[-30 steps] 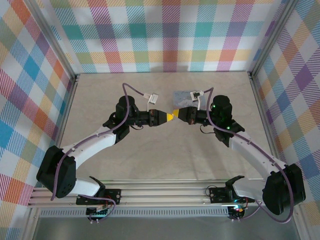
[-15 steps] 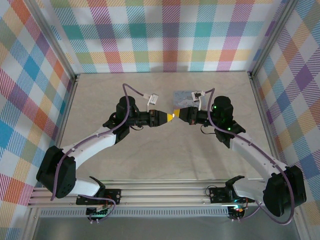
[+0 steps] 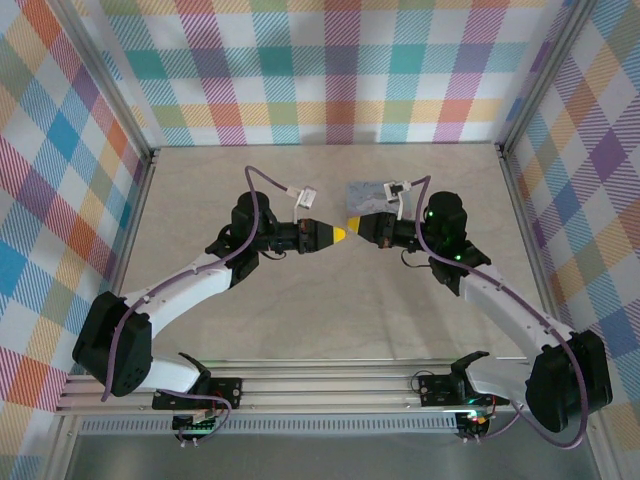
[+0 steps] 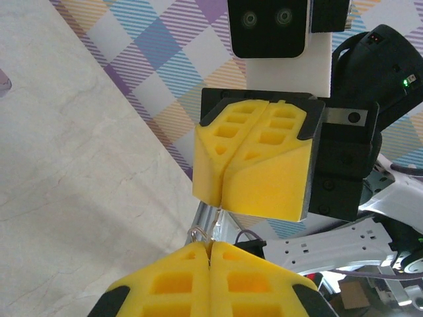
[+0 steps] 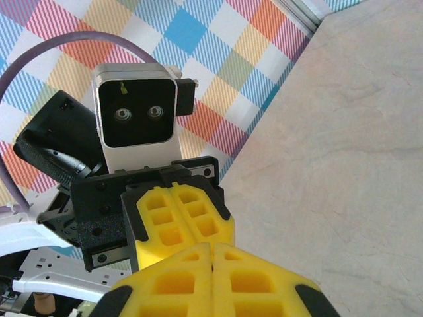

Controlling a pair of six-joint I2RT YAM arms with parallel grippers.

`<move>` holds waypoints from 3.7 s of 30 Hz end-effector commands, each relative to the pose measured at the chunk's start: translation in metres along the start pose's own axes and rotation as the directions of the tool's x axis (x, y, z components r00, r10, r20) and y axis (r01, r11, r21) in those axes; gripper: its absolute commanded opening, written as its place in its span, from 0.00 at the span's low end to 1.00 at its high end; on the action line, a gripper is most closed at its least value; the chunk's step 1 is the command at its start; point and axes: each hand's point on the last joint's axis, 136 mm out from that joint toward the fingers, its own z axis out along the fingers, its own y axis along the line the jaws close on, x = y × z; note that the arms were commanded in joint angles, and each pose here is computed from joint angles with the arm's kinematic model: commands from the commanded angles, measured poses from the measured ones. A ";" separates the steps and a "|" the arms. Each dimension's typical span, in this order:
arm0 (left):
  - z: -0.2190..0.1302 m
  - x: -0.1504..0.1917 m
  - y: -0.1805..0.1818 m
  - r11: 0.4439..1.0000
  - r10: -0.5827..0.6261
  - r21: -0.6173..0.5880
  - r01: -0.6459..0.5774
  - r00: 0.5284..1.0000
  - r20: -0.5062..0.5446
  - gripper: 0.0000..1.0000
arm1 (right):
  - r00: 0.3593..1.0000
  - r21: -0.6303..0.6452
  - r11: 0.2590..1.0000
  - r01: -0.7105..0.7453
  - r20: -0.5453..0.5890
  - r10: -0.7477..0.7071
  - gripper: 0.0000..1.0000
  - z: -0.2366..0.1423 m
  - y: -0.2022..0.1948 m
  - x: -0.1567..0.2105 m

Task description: Unlock the padlock with the key

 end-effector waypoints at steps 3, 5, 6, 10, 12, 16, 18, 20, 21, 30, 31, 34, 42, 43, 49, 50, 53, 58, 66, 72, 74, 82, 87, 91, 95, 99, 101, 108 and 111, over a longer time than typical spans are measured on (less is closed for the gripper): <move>-0.007 0.006 0.015 0.996 0.031 -0.081 -0.031 1.000 -0.001 0.00 | 1.000 0.082 0.997 0.000 -0.002 0.000 0.43 -0.002 -0.013 0.002; -0.009 0.011 0.026 0.994 0.017 -0.111 -0.016 1.000 0.004 0.00 | 1.000 0.132 0.991 0.005 -0.008 -0.004 0.52 -0.005 -0.019 0.001; -0.010 0.015 0.032 0.992 0.010 -0.128 -0.010 1.000 0.001 0.00 | 1.000 0.165 0.986 0.001 -0.013 0.002 0.57 -0.006 -0.024 0.001; -0.014 0.029 0.057 0.979 -0.009 -0.205 0.006 1.000 -0.016 0.00 | 0.999 0.366 0.931 0.009 -0.034 0.004 0.67 -0.013 -0.062 0.002; -0.016 0.038 0.070 0.969 -0.020 -0.248 0.012 0.999 -0.033 0.00 | 0.999 0.488 0.873 0.006 -0.048 0.019 0.66 -0.017 -0.095 0.008; -0.019 0.052 0.086 0.956 -0.034 -0.294 0.018 0.998 -0.049 0.00 | 0.994 0.724 0.690 -0.012 -0.067 0.088 0.51 -0.025 -0.171 0.025; -0.021 0.058 0.092 0.951 -0.043 -0.310 0.023 0.997 -0.058 0.00 | 0.992 0.798 0.602 0.019 -0.088 0.086 0.50 -0.025 -0.197 0.030; -0.023 0.062 0.096 0.946 -0.044 -0.325 0.020 0.997 -0.068 0.00 | 0.993 0.845 0.532 0.060 -0.103 0.051 0.51 -0.023 -0.215 0.029; -0.023 0.064 0.098 0.944 -0.046 -0.331 0.019 0.996 -0.072 0.00 | 0.994 0.854 0.515 0.074 -0.107 0.034 0.51 -0.021 -0.221 0.028; -0.028 0.071 0.107 0.934 -0.045 -0.357 0.007 0.994 -0.098 0.00 | 0.989 0.907 0.396 0.144 -0.145 -0.027 0.50 -0.009 -0.269 0.018; -0.029 0.071 0.107 0.933 -0.041 -0.359 0.003 0.994 -0.098 0.00 | 0.988 0.910 0.387 0.148 -0.149 -0.029 0.49 -0.009 -0.272 0.018; -0.033 0.070 0.109 0.933 -0.037 -0.360 0.000 0.995 -0.094 0.00 | 0.988 0.925 0.348 0.151 -0.145 -0.045 0.48 -0.009 -0.282 0.012; -0.042 0.073 0.107 0.935 -0.042 -0.354 0.003 0.994 -0.103 0.00 | 0.987 0.938 0.309 0.159 -0.156 -0.035 0.40 0.000 -0.305 0.012; -0.043 0.074 0.107 0.935 -0.040 -0.355 0.000 0.994 -0.105 0.00 | 0.987 0.939 0.306 0.158 -0.157 -0.031 0.39 0.000 -0.308 0.012; -0.051 0.077 0.104 0.933 -0.030 -0.361 -0.010 0.994 -0.106 0.00 | 0.989 0.942 0.303 0.142 -0.148 -0.006 0.37 0.002 -0.318 0.014; -0.052 0.077 0.105 0.932 -0.031 -0.363 -0.009 0.994 -0.106 0.00 | 0.989 0.942 0.304 0.142 -0.147 -0.005 0.37 0.003 -0.319 0.014; -0.052 0.078 0.105 0.932 -0.033 -0.362 -0.009 0.994 -0.108 0.00 | 0.991 0.942 0.310 0.128 -0.136 0.005 0.38 0.005 -0.323 0.013; -0.052 0.080 0.107 0.933 -0.035 -0.361 -0.008 0.993 -0.113 0.00 | 0.994 0.942 0.323 0.096 -0.108 0.019 0.32 0.004 -0.328 0.010; -0.054 0.082 0.104 0.939 -0.004 -0.343 -0.034 0.994 -0.110 0.00 | 0.993 0.922 0.375 0.093 -0.114 0.032 0.09 0.002 -0.310 0.008; -0.053 0.087 0.099 0.925 0.115 -0.349 -0.148 0.987 -0.113 0.00 | 0.967 0.858 0.513 0.021 -0.147 0.206 0.00 0.010 -0.275 0.037; -0.049 0.091 0.103 0.921 0.136 -0.351 -0.167 0.984 -0.111 0.00 | 0.949 0.843 0.537 -0.023 -0.150 0.276 0.00 0.009 -0.260 0.047; -0.018 0.090 0.123 0.903 0.208 -0.373 -0.212 0.977 -0.053 0.00 | 0.860 0.770 0.617 -0.160 -0.198 0.470 0.00 0.008 -0.192 0.061; 0.009 0.081 0.125 0.902 0.268 -0.344 -0.262 0.963 -0.032 0.00 | 0.824 0.727 0.651 -0.218 -0.220 0.521 0.00 0.009 -0.161 0.058; 0.022 0.078 0.123 0.901 0.296 -0.325 -0.288 0.955 -0.027 0.00 | 0.805 0.695 0.674 -0.252 -0.236 0.545 0.00 0.011 -0.141 0.055; 0.031 0.079 0.118 0.896 0.322 -0.310 -0.318 0.946 -0.038 0.00 | 0.793 0.677 0.686 -0.267 -0.250 0.556 0.00 0.011 -0.131 0.053; 0.037 0.078 0.120 0.902 0.316 -0.299 -0.312 0.948 -0.035 0.00 | 0.791 0.674 0.688 -0.270 -0.252 0.558 0.00 0.012 -0.129 0.052; 0.040 0.079 0.123 0.906 0.308 -0.295 -0.305 0.951 -0.037 0.00 | 0.791 0.676 0.684 -0.275 -0.245 0.560 0.00 0.012 -0.131 0.051; 0.046 0.083 0.134 0.914 0.286 -0.292 -0.283 0.958 -0.032 0.00 | 0.789 0.668 0.681 -0.298 -0.229 0.570 0.00 0.016 -0.134 0.053; 0.046 0.081 0.136 0.916 0.282 -0.296 -0.270 0.959 0.000 0.00 | 0.788 0.664 0.683 -0.304 -0.228 0.572 0.00 0.016 -0.134 0.053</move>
